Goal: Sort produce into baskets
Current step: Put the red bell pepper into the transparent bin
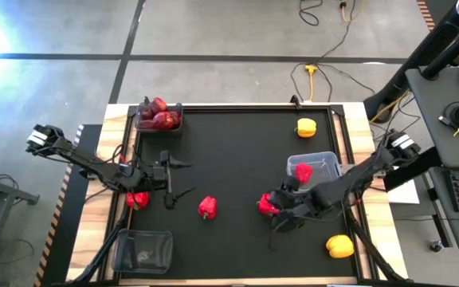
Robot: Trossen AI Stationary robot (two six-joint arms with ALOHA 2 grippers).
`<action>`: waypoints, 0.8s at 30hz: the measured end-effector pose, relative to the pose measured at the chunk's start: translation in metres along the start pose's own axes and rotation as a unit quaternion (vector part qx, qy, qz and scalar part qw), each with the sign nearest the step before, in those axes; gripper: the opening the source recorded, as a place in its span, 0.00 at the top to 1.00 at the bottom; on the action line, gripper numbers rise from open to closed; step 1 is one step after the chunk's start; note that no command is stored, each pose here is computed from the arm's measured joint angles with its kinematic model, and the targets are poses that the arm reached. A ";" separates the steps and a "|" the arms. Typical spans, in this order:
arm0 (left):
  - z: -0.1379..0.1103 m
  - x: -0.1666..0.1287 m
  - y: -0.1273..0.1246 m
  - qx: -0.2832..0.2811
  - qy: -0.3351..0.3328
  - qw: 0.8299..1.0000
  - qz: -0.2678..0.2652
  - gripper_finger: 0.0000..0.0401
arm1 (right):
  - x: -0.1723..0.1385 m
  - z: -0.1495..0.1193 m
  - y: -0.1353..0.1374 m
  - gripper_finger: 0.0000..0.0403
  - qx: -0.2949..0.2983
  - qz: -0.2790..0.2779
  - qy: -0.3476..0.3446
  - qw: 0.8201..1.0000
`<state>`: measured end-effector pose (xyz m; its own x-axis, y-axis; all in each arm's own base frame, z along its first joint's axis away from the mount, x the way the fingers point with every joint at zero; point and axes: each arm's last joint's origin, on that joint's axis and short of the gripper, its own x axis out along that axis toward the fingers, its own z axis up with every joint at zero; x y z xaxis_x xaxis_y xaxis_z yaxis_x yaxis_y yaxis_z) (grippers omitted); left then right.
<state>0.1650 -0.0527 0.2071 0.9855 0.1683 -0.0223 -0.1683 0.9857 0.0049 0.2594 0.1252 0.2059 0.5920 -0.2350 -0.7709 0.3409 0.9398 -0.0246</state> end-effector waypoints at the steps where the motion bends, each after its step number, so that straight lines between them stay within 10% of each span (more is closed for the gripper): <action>1: 0.000 0.000 0.000 0.000 0.000 1.000 0.000 0.11 | 0.005 -0.002 0.001 0.10 0.000 -0.006 0.008 1.000; 24: 0.000 0.000 0.000 -0.001 -0.001 1.000 0.000 0.11 | 0.047 -0.013 0.012 0.19 0.004 -0.019 0.087 0.996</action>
<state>0.1651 -0.0527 0.2073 0.9855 0.1683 -0.0207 -0.1682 0.9857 0.0038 0.2814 0.1284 0.1611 0.4440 -0.2232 -0.8678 0.3662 0.9291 -0.0516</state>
